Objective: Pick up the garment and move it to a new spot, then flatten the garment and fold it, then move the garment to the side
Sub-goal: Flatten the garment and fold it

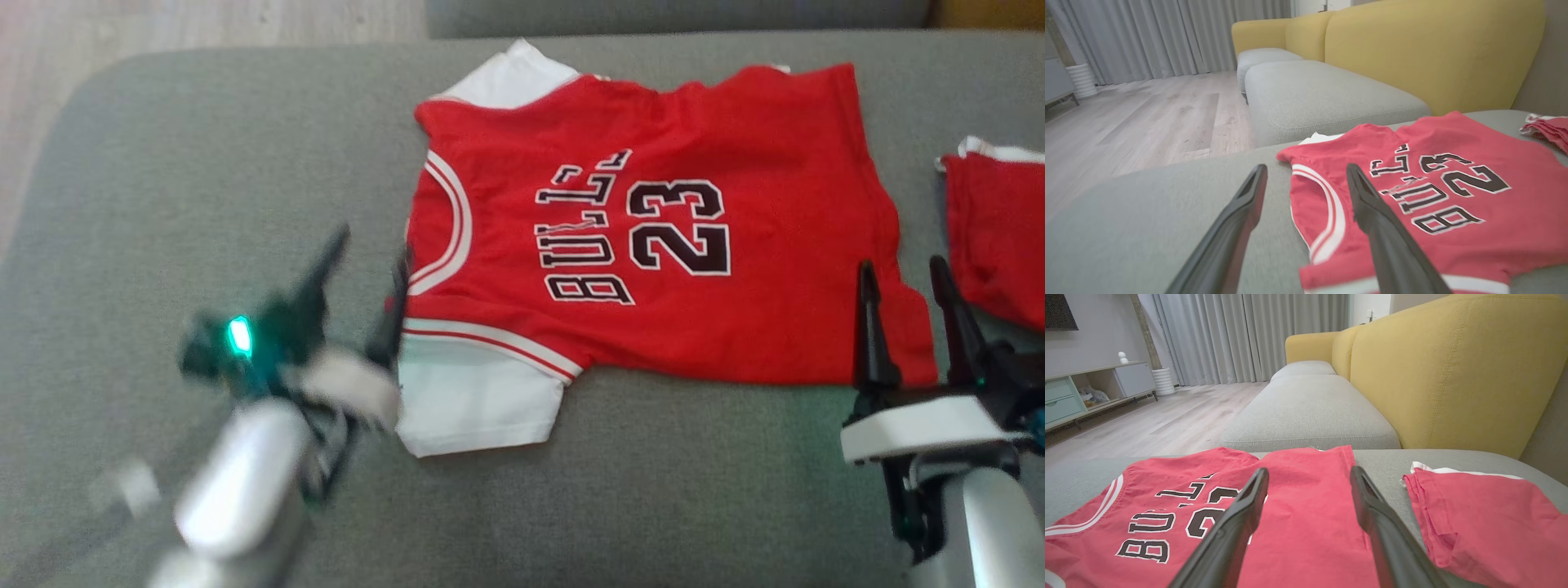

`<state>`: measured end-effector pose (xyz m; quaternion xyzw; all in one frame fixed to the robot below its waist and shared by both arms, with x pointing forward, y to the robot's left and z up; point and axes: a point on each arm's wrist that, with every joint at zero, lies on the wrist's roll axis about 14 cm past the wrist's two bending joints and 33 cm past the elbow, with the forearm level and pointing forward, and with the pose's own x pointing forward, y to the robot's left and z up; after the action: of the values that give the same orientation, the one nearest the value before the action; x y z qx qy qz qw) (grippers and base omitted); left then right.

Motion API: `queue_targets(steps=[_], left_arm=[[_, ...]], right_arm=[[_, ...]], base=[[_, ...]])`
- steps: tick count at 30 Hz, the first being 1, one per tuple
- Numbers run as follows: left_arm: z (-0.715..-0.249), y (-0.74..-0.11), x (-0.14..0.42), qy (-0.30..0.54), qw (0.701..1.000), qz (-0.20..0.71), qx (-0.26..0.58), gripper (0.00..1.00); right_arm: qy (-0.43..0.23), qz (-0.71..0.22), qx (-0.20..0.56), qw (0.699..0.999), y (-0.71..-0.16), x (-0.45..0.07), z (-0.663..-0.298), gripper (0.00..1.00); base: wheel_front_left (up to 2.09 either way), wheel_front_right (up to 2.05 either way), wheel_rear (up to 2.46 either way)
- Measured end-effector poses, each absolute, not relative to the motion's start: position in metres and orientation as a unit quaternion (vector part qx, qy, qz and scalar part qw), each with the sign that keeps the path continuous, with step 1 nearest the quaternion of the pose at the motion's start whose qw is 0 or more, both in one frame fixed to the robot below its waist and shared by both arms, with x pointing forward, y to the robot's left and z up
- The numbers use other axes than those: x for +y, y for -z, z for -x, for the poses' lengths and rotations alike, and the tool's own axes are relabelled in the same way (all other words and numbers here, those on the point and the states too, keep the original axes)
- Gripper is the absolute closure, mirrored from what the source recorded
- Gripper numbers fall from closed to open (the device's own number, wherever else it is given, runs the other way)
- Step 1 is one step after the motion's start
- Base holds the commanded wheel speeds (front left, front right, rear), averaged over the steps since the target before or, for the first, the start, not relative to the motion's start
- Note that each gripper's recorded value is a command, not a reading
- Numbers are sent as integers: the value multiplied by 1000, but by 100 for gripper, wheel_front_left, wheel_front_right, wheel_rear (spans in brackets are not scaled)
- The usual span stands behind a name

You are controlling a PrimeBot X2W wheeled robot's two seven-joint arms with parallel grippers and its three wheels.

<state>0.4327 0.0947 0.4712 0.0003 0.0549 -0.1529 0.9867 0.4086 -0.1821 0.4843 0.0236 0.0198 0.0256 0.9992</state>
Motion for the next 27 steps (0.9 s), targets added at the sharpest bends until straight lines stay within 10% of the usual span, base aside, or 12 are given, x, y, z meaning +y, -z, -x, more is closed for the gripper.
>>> queue_targets(steps=[13,27], left_arm=[[-506,-405,99,220,903,-48,367,0],[-512,-370,68,272,858,-26,436,0]], right_arm=[[-6,-34,35,999,-463,-195,-420,0],[31,-27,55,998,-446,-222,-413,0]], base=[[0,0,0],[0,0,0]])
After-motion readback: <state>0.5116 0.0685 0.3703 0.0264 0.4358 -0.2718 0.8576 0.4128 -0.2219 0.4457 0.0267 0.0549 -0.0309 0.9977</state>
